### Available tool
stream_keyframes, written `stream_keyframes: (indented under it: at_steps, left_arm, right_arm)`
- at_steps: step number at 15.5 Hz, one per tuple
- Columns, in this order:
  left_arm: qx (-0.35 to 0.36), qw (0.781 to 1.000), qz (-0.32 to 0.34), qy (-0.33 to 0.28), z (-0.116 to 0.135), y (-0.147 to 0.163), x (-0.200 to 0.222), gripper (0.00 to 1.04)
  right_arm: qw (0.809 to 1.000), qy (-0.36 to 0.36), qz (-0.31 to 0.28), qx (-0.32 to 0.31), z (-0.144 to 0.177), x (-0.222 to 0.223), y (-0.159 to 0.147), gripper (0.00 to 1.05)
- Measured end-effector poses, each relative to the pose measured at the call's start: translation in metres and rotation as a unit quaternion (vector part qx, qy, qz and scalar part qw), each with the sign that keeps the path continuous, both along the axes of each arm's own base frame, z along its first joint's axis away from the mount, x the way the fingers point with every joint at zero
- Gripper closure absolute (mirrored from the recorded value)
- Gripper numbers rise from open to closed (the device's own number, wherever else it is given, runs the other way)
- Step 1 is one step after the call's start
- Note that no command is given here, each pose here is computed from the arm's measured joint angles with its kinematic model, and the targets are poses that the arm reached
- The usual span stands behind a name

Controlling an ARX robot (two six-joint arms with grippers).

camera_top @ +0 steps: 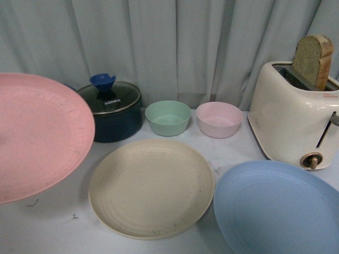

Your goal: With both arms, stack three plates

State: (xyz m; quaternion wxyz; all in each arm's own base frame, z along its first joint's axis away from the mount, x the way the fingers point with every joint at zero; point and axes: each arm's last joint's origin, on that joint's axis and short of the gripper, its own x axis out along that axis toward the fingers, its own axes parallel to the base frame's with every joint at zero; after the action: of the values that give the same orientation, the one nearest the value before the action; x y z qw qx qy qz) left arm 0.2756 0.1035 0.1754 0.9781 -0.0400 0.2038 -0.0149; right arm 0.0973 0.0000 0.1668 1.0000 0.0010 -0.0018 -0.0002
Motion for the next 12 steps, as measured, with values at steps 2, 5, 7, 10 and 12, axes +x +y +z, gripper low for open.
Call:
stream_keyframes:
  at_steps: [2,5,7,10,12]
  left_arm:
    - [-0.009,0.999,-0.040,-0.006,0.003,-0.036,0.003,1.02]
    - [-0.016,0.994,-0.108,0.008,-0.013,-0.096,0.019,1.02]
    - [-0.025,0.991,-0.127,0.029,-0.031,-0.119,0.034,1.02]
    - [-0.038,0.992,-0.107,0.052,-0.054,-0.131,0.059,1.02]
    - [-0.043,0.991,-0.110,0.062,-0.064,-0.137,0.066,1.02]
  right_arm:
    - [1.000,0.000,0.000,0.000,0.000,0.000,0.000,0.06]
    - [1.000,0.000,0.000,0.000,0.000,0.000,0.000,0.06]
    - [1.000,0.000,0.000,0.000,0.000,0.000,0.000,0.06]
    - [1.000,0.000,0.000,0.000,0.000,0.000,0.000,0.06]
    - [1.000,0.000,0.000,0.000,0.000,0.000,0.000,0.06]
